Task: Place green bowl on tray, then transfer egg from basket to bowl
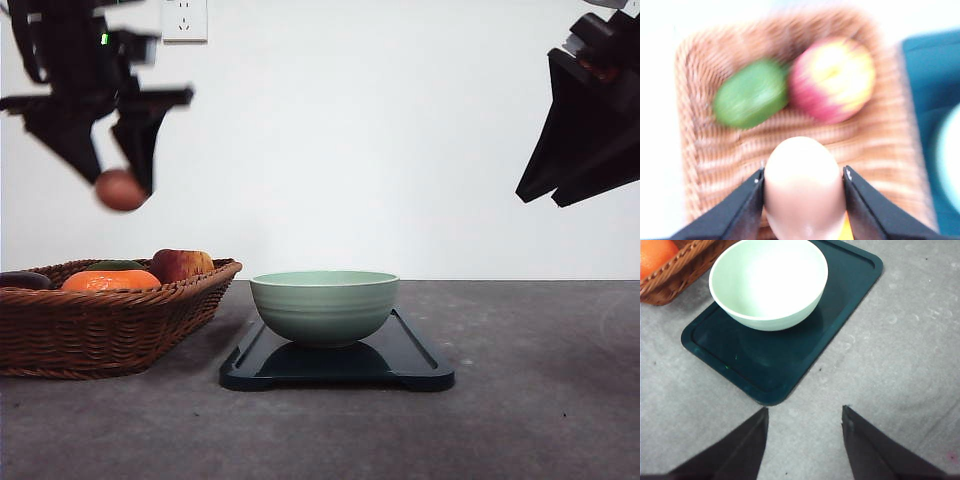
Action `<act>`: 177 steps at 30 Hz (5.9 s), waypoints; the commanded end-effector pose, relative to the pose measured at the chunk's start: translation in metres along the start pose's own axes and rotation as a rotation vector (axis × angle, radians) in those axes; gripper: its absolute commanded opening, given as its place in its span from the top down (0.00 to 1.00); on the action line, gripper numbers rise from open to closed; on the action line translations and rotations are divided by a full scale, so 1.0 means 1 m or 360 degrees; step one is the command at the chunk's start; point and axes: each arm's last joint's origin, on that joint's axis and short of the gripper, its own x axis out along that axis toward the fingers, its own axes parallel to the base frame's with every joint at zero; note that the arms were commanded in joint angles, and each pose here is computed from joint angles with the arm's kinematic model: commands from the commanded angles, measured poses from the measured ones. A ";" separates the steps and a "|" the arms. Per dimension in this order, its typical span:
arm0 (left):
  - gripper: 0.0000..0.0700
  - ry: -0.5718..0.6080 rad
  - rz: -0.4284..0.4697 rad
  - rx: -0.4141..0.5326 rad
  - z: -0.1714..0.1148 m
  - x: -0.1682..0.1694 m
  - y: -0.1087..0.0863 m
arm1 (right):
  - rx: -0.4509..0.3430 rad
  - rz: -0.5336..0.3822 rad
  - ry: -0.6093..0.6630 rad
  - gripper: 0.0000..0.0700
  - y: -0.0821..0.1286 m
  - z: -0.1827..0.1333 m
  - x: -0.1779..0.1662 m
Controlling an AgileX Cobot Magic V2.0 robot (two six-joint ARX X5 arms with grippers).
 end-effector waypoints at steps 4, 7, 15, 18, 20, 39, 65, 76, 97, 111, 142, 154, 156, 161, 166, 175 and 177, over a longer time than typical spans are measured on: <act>0.73 -0.0230 -0.0377 0.0004 0.015 -0.019 -0.021 | -0.0017 0.0006 -0.0012 0.59 0.001 0.002 0.002; 0.73 -0.0303 -0.0575 -0.0021 0.019 -0.022 -0.035 | -0.0017 0.0006 -0.0019 0.59 0.000 0.002 0.002; 0.73 -0.0401 -0.0612 0.0136 0.017 -0.008 -0.084 | -0.0011 0.0005 -0.0027 0.59 0.000 0.003 0.002; 0.73 -0.0382 -0.0538 0.0203 0.011 0.007 -0.102 | -0.0008 0.0005 -0.0028 0.59 0.000 0.003 0.002; 0.73 -0.0353 -0.0507 0.0231 0.007 0.019 -0.113 | -0.0008 0.0005 -0.0027 0.59 0.000 0.003 0.002; 0.73 -0.0109 -0.0392 0.0350 -0.029 0.104 -0.153 | -0.0003 0.0006 -0.0027 0.59 0.001 0.003 0.002; 0.50 -0.0040 -0.0357 0.0371 -0.043 0.132 -0.160 | -0.0002 0.0010 -0.0027 0.59 0.001 0.003 0.002; 0.49 0.0098 -0.0314 0.0398 -0.026 0.113 -0.162 | 0.0002 0.0011 -0.0028 0.59 0.001 0.003 0.002; 0.49 0.0028 -0.0331 0.0483 0.022 0.008 -0.148 | 0.0008 0.0012 -0.0029 0.59 0.001 0.003 0.002; 0.49 -0.0214 -0.0352 0.0366 -0.032 -0.047 -0.081 | 0.0007 0.0022 -0.0028 0.59 0.001 0.003 0.002; 0.51 -0.0510 -0.0253 0.0098 -0.172 -0.075 0.008 | 0.0016 0.0056 0.0032 0.59 0.002 -0.001 0.002; 1.00 -0.0517 -0.0254 0.0099 -0.172 -0.075 0.008 | 0.0010 0.0082 0.0016 0.98 0.002 0.000 0.002; 1.00 -0.0517 -0.0254 0.0099 -0.172 -0.075 0.008 | 0.0010 0.0082 0.0017 0.98 0.002 0.000 0.002; 1.00 -0.0517 -0.0254 0.0099 -0.172 -0.075 0.008 | 0.0010 0.0082 0.0017 0.98 0.002 0.000 0.002; 1.00 -0.0532 -0.0237 0.0133 -0.172 -0.076 0.009 | 0.0010 0.0082 0.0017 0.98 0.002 0.000 0.002; 1.00 -0.0805 -0.0196 0.0007 -0.196 -0.076 0.039 | 0.0010 0.0082 0.0017 0.98 0.002 0.000 0.002; 1.00 -0.0861 -0.0139 -0.0041 -0.207 -0.073 0.047 | 0.0010 0.0082 0.0017 0.98 0.002 0.000 0.002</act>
